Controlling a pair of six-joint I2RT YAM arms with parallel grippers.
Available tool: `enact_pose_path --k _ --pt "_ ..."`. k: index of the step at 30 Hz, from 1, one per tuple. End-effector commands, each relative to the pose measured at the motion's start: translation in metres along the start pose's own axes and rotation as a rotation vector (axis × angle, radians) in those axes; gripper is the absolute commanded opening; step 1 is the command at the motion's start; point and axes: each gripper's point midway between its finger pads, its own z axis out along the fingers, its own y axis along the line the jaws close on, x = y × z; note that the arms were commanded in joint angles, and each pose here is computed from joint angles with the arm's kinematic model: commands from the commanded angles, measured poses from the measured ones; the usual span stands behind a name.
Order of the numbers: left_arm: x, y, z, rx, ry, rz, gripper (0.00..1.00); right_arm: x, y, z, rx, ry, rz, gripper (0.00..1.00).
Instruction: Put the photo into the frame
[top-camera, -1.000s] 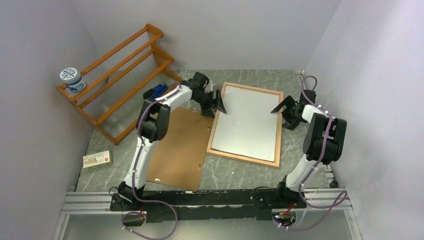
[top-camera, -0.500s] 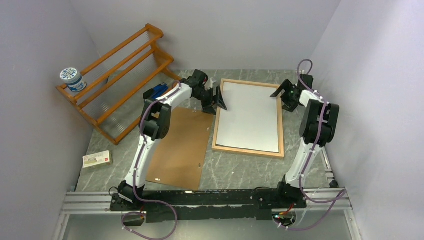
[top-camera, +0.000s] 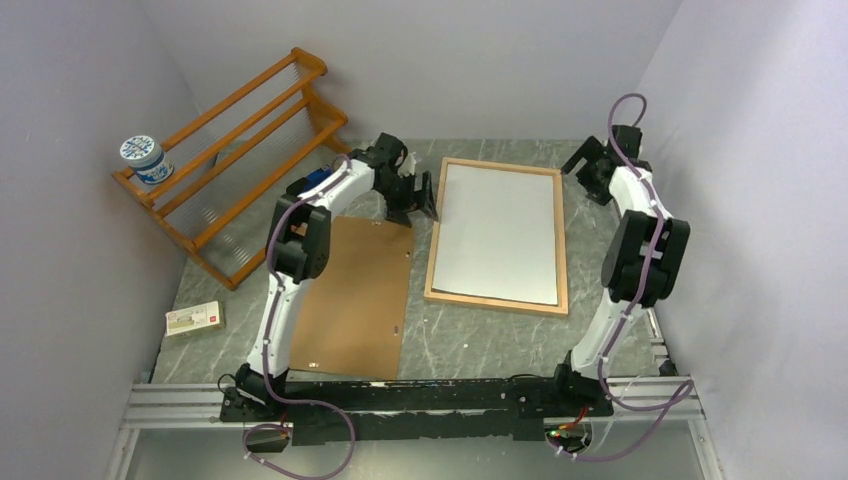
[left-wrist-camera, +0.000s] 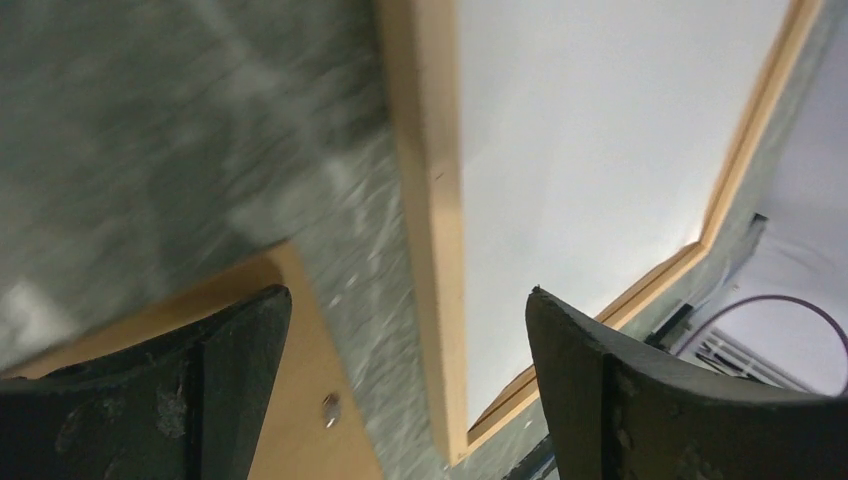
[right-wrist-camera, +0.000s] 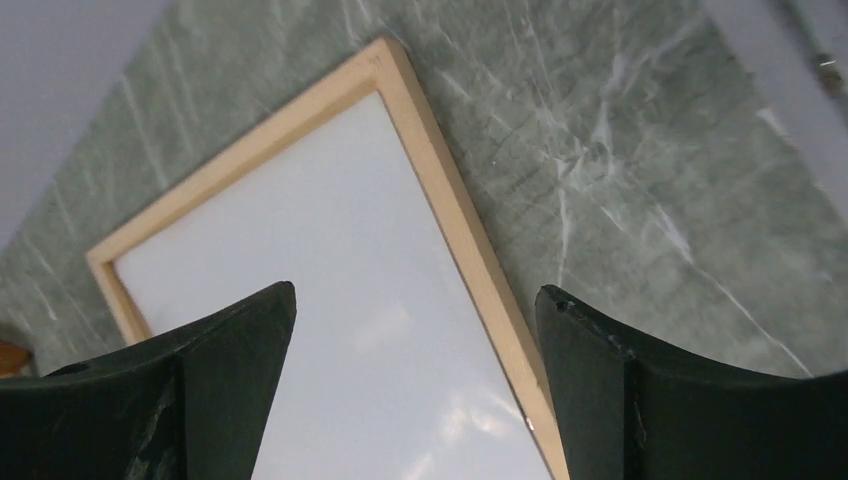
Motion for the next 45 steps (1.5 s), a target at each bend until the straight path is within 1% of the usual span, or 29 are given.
enact_pose_path --k 1,4,6,9,10,12,13,17,22,24,27,30,32,34,37,41,45 --pt "-0.015 0.005 -0.071 -0.134 -0.108 0.087 0.94 -0.029 0.034 -0.073 0.007 -0.147 -0.011 0.93" --pt "-0.012 0.001 -0.102 -0.177 -0.154 0.116 0.94 -0.013 0.065 -0.103 -0.022 -0.177 -0.052 0.93" --pt "-0.009 -0.001 -0.125 -0.207 -0.193 0.126 0.94 0.006 0.085 -0.118 -0.056 -0.173 -0.056 0.92" --pt "-0.003 0.01 -0.159 -0.314 -0.274 0.105 0.93 0.05 0.117 -0.137 -0.145 -0.133 -0.046 0.9" --pt "0.0 0.012 -0.176 -0.355 -0.317 0.097 0.93 0.071 0.132 -0.144 -0.18 -0.109 -0.047 0.89" --pt "0.01 0.031 -0.193 -0.442 -0.354 0.061 0.93 0.106 0.153 -0.155 -0.248 -0.054 -0.019 0.87" --pt "0.017 0.034 -0.208 -0.471 -0.387 0.051 0.93 0.125 0.164 -0.161 -0.28 -0.021 -0.01 0.86" --pt "0.055 0.073 -0.236 -0.562 -0.42 -0.044 0.94 0.2 0.196 -0.179 -0.359 0.093 -0.001 0.84" --pt "0.089 0.123 -0.255 -0.599 -0.488 -0.163 0.94 0.294 0.214 -0.186 -0.335 0.228 -0.03 0.83" --pt "0.102 0.145 -0.258 -0.598 -0.527 -0.24 0.94 0.321 0.217 -0.184 -0.317 0.269 -0.047 0.83" --pt "0.109 0.17 -0.258 -0.574 -0.567 -0.292 0.94 0.346 0.218 -0.176 -0.271 0.303 -0.069 0.83" --pt "0.113 0.19 -0.266 -0.571 -0.596 -0.349 0.94 0.359 0.225 -0.171 -0.263 0.315 -0.115 0.83" --pt "0.119 0.204 -0.268 -0.615 -0.589 -0.394 0.94 0.369 0.23 -0.166 -0.263 0.326 -0.16 0.82" --pt "0.126 0.21 -0.267 -0.613 -0.563 -0.461 0.94 0.376 0.234 -0.163 -0.257 0.353 -0.183 0.82" --pt "0.127 0.214 -0.259 -0.584 -0.579 -0.464 0.92 0.388 0.235 -0.158 -0.256 0.379 -0.204 0.82" --pt "0.135 0.22 -0.253 -0.591 -0.601 -0.457 0.91 0.394 0.231 -0.149 -0.23 0.388 -0.229 0.82" --pt "0.142 0.227 -0.243 -0.602 -0.57 -0.458 0.9 0.398 0.227 -0.142 -0.209 0.393 -0.253 0.82"
